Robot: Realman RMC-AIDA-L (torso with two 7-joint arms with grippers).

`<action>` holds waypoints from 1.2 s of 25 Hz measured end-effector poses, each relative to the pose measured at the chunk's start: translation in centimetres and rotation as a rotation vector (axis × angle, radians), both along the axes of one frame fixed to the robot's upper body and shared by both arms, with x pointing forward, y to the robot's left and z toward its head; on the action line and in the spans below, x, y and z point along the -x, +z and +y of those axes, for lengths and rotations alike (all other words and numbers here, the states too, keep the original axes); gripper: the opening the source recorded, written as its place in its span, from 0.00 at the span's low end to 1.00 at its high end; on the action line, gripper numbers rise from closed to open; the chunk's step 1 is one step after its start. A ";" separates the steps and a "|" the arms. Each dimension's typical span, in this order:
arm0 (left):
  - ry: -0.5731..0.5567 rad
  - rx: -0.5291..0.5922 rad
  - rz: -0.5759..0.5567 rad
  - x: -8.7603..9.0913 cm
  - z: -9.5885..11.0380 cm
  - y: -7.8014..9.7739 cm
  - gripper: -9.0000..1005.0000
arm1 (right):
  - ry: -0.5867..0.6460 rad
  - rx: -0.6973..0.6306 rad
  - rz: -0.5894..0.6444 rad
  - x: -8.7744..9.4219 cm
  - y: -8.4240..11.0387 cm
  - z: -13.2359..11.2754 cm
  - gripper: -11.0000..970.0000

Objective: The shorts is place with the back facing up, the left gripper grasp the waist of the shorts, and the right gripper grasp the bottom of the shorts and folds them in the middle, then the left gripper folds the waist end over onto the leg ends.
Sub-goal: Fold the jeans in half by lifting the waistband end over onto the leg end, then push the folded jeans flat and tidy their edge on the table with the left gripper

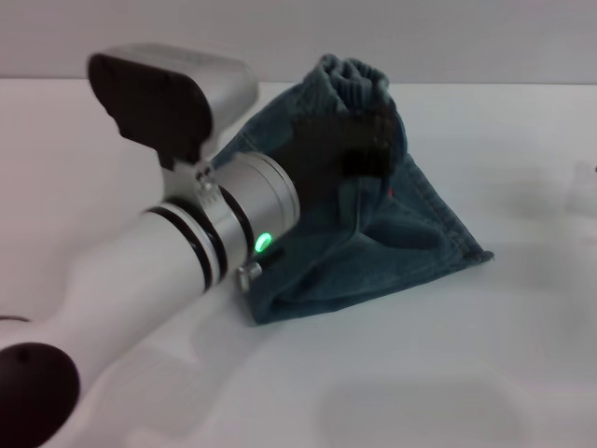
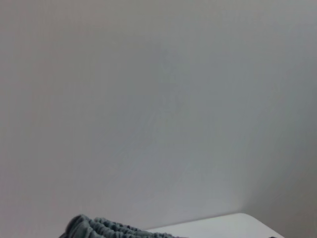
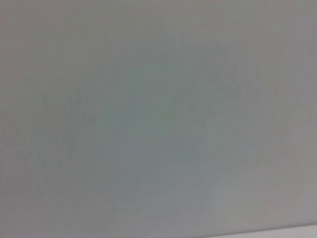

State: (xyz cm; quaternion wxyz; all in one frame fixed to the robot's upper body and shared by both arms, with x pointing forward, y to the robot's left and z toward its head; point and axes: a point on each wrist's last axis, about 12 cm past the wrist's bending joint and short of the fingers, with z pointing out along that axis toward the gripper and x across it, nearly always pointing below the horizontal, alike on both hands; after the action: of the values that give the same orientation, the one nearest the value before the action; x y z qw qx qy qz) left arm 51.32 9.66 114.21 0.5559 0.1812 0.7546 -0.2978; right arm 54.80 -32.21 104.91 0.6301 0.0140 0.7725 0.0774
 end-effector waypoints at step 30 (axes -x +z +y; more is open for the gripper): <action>0.113 0.033 -0.318 1.6 1.8 -7.1 0.69 | 0.166 0.059 -0.194 3.7 -1.1 0.8 0.04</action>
State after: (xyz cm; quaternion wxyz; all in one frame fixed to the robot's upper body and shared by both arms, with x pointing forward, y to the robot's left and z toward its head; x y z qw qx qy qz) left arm 49.69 11.49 107.14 0.6872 0.1739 0.6611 -0.2459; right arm 51.05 -31.41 103.78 0.6936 -0.0762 0.7082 0.1076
